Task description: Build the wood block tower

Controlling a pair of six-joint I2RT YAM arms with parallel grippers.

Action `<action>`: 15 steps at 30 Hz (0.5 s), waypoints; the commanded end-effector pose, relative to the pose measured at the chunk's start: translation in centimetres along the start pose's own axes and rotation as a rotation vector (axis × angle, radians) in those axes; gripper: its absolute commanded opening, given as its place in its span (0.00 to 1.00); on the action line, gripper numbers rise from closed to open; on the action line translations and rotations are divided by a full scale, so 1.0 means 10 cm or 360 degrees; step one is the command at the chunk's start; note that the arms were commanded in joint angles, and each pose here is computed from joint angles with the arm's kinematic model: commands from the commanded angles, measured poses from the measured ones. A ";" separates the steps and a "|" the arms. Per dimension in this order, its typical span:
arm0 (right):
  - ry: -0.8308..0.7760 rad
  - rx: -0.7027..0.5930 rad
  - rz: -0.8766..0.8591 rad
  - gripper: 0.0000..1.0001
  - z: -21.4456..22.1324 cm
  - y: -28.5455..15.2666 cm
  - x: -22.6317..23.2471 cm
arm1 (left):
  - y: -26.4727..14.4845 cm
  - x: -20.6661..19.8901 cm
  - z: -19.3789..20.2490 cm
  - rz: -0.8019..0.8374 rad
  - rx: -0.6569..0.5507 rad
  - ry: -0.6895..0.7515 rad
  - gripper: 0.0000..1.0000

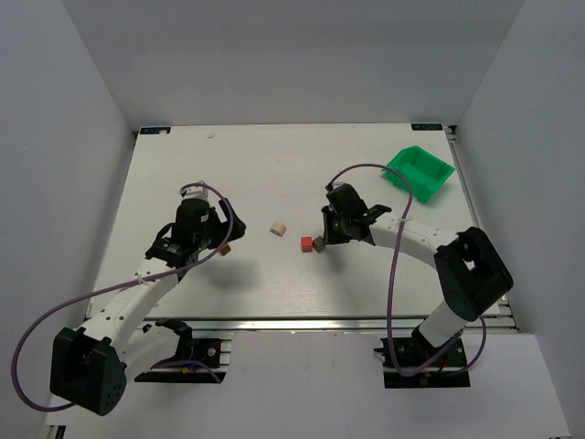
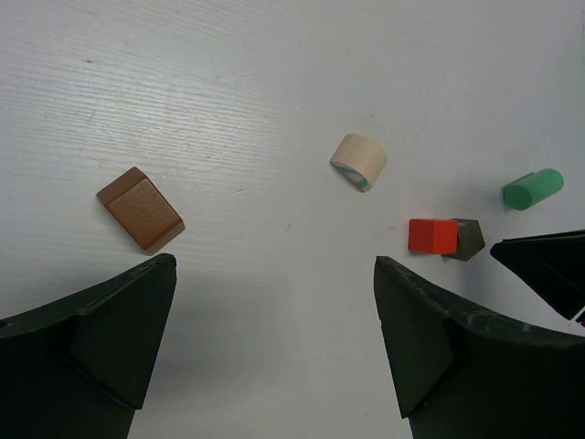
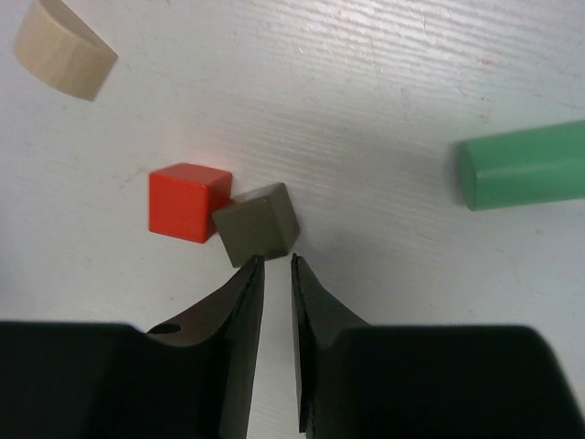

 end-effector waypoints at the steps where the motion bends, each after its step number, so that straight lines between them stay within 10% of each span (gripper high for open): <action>1: -0.0068 0.0055 -0.0003 0.24 0.19 -0.05 -0.05 | 0.00 -0.07 0.00 0.0075 0.0013 0.0033 0.98; 15: 0.0074 0.0008 -0.0080 0.19 0.38 0.15 0.12 | 0.00 -0.11 -0.01 0.0100 0.0026 0.0050 0.98</action>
Point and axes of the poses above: each gripper's point midway between its finger pads, its own y axis out along the fingers, its own x axis along the line the jaws close on, z = x × y, the point moved 6 cm from there along -y, back along the fingers, and after that the axes turned 14 degrees about -y, right-handed, at the moved point
